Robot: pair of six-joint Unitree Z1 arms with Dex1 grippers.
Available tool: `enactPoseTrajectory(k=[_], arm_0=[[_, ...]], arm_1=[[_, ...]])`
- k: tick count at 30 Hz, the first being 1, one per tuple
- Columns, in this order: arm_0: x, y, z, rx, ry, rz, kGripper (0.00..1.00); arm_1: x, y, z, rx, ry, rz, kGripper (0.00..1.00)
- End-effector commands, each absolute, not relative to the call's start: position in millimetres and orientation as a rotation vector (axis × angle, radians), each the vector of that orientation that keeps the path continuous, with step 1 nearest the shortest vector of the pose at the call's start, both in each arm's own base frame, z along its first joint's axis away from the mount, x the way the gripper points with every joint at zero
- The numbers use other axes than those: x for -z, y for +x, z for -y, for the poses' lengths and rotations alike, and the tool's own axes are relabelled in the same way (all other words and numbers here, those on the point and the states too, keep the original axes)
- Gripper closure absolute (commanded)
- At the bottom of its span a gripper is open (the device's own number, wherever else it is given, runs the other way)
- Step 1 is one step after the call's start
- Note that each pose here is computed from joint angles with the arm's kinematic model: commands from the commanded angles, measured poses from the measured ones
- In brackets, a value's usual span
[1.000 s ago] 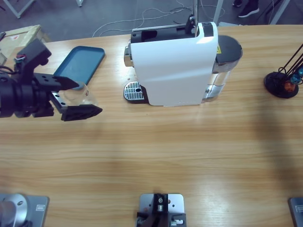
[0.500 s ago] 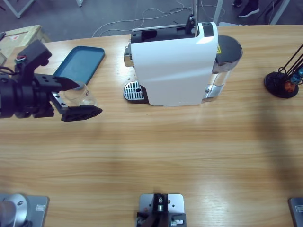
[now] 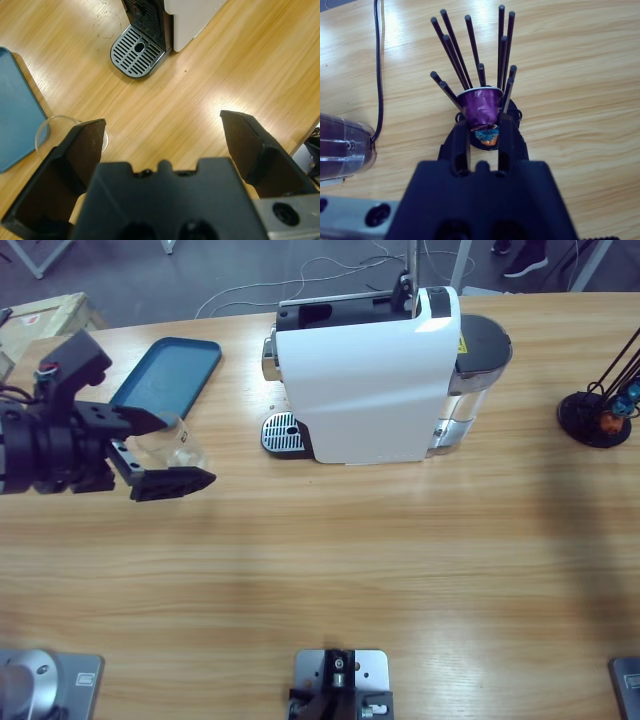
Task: Pour coffee
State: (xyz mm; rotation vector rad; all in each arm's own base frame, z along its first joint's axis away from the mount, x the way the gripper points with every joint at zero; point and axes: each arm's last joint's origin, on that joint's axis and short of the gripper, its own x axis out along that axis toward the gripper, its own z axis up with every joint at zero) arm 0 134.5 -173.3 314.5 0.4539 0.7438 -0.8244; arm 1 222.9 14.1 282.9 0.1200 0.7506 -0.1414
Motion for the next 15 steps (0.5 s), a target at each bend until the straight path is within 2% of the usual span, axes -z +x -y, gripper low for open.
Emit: enactPoseTrajectory(k=[1,15], arm_0=[[-310,130,170,0.825,0.450,-0.746,0.009],[-307,127,171,0.837,0.453,-0.747,0.013]], arm_1=[[-285,218,-12,0.142,0.106,-0.742,1.000],[-326,195,-9,0.161,0.123,-0.603,1.000]])
